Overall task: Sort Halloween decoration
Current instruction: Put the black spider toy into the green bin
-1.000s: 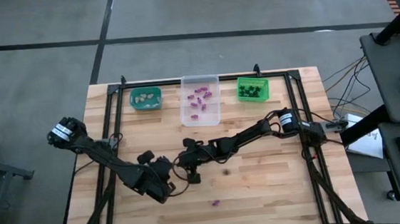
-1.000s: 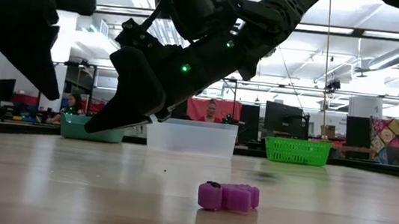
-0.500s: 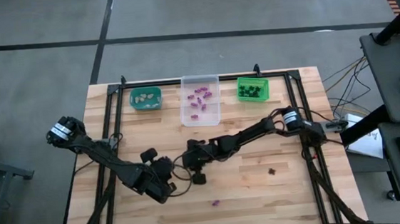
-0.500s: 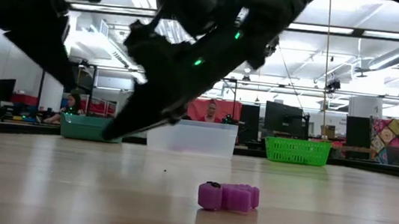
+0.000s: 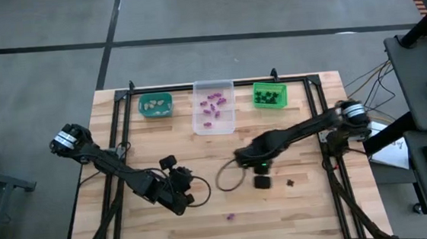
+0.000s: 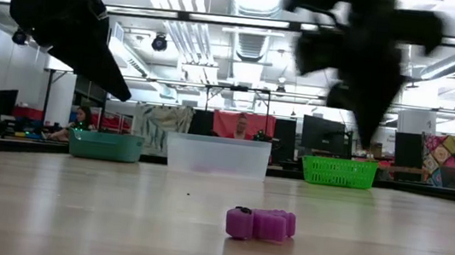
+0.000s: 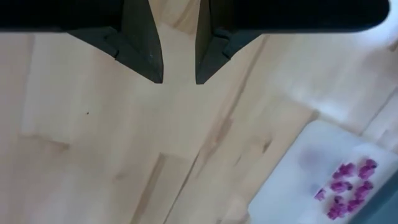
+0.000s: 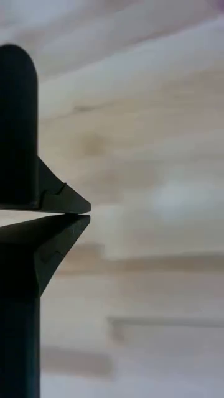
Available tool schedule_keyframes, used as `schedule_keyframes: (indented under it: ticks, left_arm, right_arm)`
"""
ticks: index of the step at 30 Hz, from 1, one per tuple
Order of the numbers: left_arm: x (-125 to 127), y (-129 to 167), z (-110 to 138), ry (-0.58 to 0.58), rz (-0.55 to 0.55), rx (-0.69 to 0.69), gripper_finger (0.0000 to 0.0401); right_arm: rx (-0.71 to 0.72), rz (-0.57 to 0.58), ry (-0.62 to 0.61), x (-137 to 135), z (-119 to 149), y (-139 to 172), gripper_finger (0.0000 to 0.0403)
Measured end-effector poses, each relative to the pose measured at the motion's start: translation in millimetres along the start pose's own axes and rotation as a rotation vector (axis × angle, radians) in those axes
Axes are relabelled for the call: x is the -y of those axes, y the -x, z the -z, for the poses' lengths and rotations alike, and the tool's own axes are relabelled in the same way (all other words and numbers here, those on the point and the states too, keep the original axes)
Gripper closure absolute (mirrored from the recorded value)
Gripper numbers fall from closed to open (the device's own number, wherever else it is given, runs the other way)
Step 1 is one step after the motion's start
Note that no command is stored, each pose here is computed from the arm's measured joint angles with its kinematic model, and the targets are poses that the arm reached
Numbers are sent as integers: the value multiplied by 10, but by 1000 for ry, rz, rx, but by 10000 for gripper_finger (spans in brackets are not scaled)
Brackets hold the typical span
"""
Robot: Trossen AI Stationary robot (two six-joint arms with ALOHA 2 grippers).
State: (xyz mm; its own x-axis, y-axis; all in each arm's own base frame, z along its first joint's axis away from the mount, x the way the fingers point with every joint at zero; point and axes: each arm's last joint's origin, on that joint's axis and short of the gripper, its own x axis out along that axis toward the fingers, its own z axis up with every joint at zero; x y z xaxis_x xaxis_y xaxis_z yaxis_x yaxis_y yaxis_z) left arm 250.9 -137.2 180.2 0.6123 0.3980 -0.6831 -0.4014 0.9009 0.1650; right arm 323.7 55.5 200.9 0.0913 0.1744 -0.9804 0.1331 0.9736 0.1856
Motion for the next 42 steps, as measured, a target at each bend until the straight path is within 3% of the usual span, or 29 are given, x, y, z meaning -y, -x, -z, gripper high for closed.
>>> schedule_keyframes:
  ticks: [5, 9, 14, 18, 23, 29, 42]
  left_arm:
    - [0, -37, 36, -4, -1, 37, 324]
    - [-12, -48, 54, -26, -18, 47, 324]
    - [-24, -47, 38, -59, -66, 90, 324]
    - [-31, -56, 25, -70, -77, 100, 324]
    - [-47, -76, 5, -94, -84, 100, 324]
    - [-63, -98, -17, -135, -92, 100, 324]
    - [-67, -127, -74, -179, -88, 121, 324]
  right_arm:
    - [-61, 29, 5, 22, 630, -106, 394]
    - [-92, 57, -88, 48, 1043, -163, 394]
    - [-73, 55, -263, 70, 1326, -169, 394]
    - [-80, 47, -502, 100, 1402, -171, 391]
    - [-122, 20, -654, 77, 1401, -208, 356]
    - [-91, -20, -651, -41, 1307, -262, 308]
    - [-180, 39, -649, -250, 1209, -506, 303]
